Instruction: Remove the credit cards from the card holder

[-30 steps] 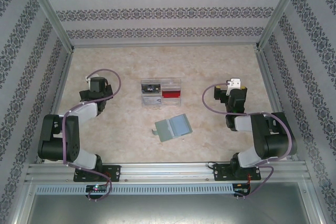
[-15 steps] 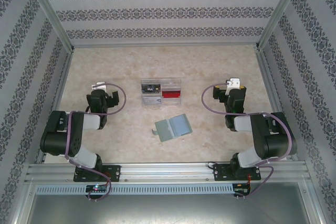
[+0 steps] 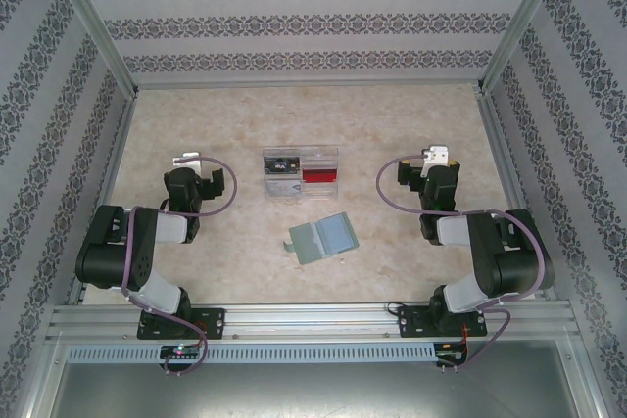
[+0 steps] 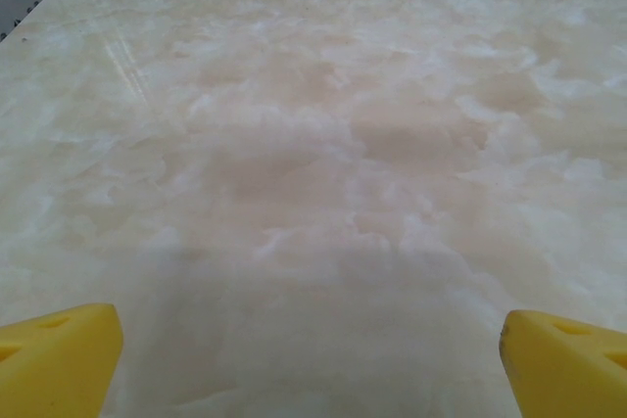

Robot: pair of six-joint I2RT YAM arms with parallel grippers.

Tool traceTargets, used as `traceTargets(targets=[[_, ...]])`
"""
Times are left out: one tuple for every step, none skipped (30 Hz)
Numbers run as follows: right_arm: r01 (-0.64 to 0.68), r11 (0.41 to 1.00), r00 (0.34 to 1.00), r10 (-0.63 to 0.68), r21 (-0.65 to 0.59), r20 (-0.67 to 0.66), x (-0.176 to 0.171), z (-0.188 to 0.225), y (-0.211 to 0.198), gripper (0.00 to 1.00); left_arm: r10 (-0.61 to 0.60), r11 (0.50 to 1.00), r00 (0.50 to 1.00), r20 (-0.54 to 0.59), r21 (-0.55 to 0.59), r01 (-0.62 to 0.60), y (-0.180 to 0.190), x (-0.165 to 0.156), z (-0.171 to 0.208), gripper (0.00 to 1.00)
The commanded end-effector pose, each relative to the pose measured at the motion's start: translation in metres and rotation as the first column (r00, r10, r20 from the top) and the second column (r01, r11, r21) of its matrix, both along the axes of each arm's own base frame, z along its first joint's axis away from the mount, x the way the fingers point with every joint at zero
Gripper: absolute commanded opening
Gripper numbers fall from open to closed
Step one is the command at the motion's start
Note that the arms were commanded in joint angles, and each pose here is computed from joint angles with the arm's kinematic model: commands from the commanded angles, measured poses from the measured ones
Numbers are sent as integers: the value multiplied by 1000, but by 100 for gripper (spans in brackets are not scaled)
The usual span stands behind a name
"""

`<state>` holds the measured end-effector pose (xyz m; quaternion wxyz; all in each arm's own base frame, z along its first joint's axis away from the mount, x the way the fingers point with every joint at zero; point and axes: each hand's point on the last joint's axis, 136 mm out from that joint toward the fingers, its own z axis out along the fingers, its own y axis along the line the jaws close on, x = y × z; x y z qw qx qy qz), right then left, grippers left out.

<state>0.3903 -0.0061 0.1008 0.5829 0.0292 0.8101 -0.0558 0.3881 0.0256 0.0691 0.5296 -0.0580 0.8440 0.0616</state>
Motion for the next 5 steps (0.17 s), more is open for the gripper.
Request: traceTargets(targets=[[-6,999,1000,5,35,22,4,6,-1,98,-41,999,998,57,6,40,-7,9,15,99],[-6,999,1000,5,38,20,4,6,-1,98,-52,999,997,55,6,52,-9,9,15,99],[-9,999,1000,8,39,20,4,6,-1,98,-54,999,997,54,7,54,-9,9,14,99],[-10,999,1000,10,41,20,5,6,-1,98,-54,999,997,55,7,54,-9,9,14,99],[-24,999,1000,24,41,19,4,6,1,98,-53,999,997,53,7,53,-9,9,14,99]])
